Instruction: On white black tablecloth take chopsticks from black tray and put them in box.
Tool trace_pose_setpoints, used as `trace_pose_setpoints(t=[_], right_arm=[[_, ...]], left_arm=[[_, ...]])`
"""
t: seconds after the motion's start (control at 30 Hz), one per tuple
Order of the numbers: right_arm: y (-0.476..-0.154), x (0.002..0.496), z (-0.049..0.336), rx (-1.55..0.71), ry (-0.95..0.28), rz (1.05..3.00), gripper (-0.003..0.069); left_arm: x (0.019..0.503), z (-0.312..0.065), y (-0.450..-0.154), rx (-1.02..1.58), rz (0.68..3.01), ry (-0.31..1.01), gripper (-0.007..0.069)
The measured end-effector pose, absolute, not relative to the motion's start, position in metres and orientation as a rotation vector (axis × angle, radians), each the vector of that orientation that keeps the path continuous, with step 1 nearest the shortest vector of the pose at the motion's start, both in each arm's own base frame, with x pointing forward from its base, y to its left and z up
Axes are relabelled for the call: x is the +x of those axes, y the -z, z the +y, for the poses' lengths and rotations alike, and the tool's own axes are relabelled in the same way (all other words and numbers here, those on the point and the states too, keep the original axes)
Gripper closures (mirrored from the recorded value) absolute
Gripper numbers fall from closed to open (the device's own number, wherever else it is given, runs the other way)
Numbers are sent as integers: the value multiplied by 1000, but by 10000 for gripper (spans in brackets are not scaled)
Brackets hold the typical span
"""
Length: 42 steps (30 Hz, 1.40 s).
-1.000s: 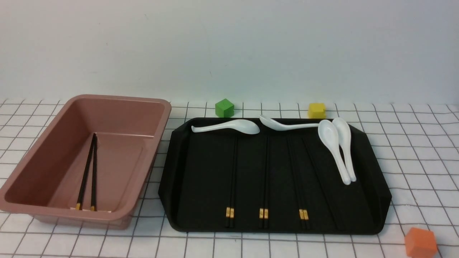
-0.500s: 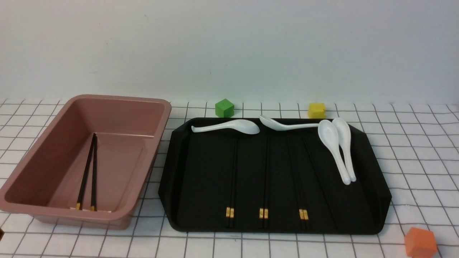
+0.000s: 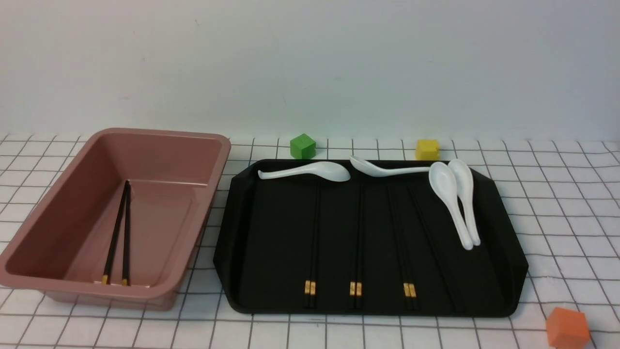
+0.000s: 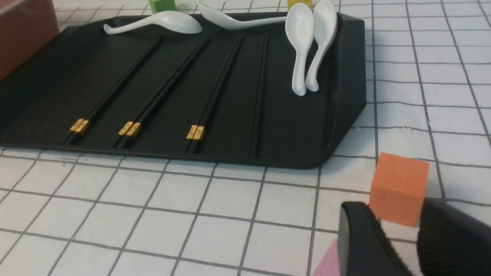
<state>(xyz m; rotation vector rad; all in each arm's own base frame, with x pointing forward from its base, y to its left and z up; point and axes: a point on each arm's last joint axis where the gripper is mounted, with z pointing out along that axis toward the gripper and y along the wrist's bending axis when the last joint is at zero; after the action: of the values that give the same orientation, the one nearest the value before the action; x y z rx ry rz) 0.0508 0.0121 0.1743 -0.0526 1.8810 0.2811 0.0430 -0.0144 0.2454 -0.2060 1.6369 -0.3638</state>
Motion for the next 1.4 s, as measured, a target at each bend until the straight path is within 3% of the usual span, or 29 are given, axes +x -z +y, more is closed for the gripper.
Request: trace_pose_setpoints(t=[0.33,1.4], right_arm=[[-174,51,12,-53,-281,1881,419],[-174,51,12,-53,-281,1881,419]], left_arm=[[54,-5,-177,-294,1817,331,638],[53,-3,-170,-289,1864,292,624]])
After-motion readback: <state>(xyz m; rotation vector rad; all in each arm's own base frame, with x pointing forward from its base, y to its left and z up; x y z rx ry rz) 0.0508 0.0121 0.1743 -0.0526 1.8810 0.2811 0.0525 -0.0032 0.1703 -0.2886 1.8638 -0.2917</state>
